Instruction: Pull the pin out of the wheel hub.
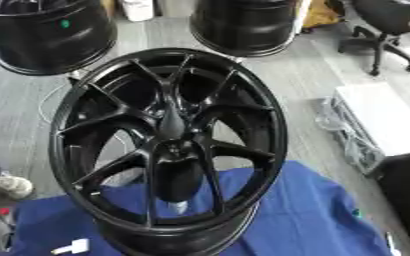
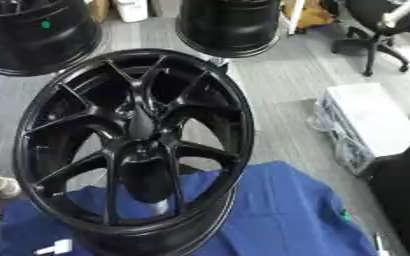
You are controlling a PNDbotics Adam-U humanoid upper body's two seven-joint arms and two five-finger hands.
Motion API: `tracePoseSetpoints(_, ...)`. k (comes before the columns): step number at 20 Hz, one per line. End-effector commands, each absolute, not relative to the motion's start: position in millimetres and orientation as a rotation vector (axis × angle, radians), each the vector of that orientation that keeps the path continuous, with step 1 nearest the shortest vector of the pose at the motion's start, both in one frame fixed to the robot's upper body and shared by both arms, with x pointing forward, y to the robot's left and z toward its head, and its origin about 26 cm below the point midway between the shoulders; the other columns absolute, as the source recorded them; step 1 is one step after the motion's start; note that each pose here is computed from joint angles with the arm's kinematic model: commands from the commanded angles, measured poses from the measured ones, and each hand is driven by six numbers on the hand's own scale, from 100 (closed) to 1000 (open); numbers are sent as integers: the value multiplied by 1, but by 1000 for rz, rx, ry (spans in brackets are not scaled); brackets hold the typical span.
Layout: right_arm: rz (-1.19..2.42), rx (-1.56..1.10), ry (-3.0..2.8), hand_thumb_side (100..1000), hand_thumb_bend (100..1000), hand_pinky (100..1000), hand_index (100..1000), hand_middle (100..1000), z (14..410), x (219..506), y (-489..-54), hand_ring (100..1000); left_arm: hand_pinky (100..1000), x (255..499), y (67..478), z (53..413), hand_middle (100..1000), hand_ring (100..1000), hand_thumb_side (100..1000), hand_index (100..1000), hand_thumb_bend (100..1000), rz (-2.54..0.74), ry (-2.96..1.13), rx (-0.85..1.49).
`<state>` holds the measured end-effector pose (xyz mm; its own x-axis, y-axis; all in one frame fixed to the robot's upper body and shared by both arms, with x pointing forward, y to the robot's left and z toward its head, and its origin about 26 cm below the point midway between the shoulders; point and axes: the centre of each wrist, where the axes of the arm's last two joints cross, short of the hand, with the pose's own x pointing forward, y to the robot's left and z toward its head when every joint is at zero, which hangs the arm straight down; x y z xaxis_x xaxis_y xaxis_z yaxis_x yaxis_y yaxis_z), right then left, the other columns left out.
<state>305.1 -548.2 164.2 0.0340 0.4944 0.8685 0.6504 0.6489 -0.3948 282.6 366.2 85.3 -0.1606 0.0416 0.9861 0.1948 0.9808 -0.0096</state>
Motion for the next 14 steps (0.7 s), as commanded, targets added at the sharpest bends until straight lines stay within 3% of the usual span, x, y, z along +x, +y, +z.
tracePoseSetpoints(1, -331, -1104, -1378, 606, 100, 338, 835, 701, 118, 272, -590, 455, 586, 282, 371, 94, 599, 415, 1000, 797, 250, -157, -1750, -146)
tracePoseSetpoints(3, -317, -1069, -1159, 798, 100, 359, 964, 877, 63, 243, -603, 475, 586, 283, 370, 94, 599, 415, 1000, 797, 249, -162, -1757, -153)
tracePoseSetpoints(5, -309, -989, -956, 847, 100, 378, 976, 911, 16, 212, -609, 482, 586, 284, 369, 94, 599, 415, 1000, 797, 248, -163, -1763, -160)
tracePoseSetpoints(9, -485, -806, -680, 917, 109, 404, 969, 925, -62, 155, -593, 480, 586, 285, 367, 92, 599, 414, 1000, 797, 245, -166, -1768, -173)
tracePoseSetpoints(14, -546, -724, -576, 934, 132, 412, 954, 912, -102, 126, -568, 479, 585, 285, 368, 92, 599, 414, 1000, 796, 244, -167, -1779, -177)
